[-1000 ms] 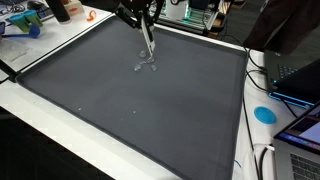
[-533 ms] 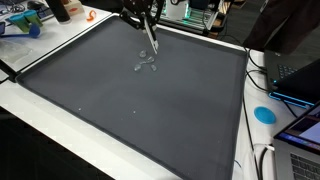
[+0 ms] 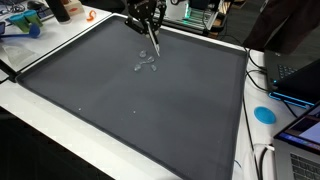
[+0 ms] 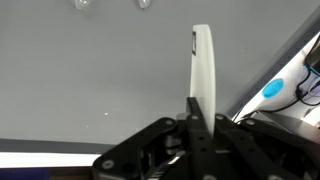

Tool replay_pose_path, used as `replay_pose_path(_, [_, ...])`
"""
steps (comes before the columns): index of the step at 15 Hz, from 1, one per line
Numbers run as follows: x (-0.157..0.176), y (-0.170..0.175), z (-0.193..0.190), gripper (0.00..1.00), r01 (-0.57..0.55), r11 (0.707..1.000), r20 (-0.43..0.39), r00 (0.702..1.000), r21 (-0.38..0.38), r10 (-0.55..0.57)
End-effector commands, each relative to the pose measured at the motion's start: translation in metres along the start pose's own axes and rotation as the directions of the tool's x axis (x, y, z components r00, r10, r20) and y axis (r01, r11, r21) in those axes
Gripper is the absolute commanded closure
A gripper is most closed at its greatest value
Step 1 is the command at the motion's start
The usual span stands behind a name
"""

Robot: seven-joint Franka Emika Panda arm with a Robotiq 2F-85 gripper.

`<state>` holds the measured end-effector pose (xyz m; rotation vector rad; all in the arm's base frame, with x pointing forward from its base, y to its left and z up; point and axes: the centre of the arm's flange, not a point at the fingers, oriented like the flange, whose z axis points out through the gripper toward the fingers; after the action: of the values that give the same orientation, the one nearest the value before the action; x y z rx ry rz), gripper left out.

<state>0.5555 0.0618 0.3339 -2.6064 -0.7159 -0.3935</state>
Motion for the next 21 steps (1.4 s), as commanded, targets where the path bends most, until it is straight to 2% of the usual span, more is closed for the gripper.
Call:
replay_pose_path(1, [-0.023, -0.006, 0.003, 0.99, 0.013, 1.000, 0.024, 1.000, 0.001, -0.013])
replay_pose_path(14, [-0.059, -0.013, 0.015, 0.99, -0.022, 1.000, 0.077, 0.997, 0.014, 0.020])
replay_pose_path(21, [-0.063, -0.022, 0.020, 0.99, -0.073, 0.997, 0.103, 0.992, 0.005, 0.072])
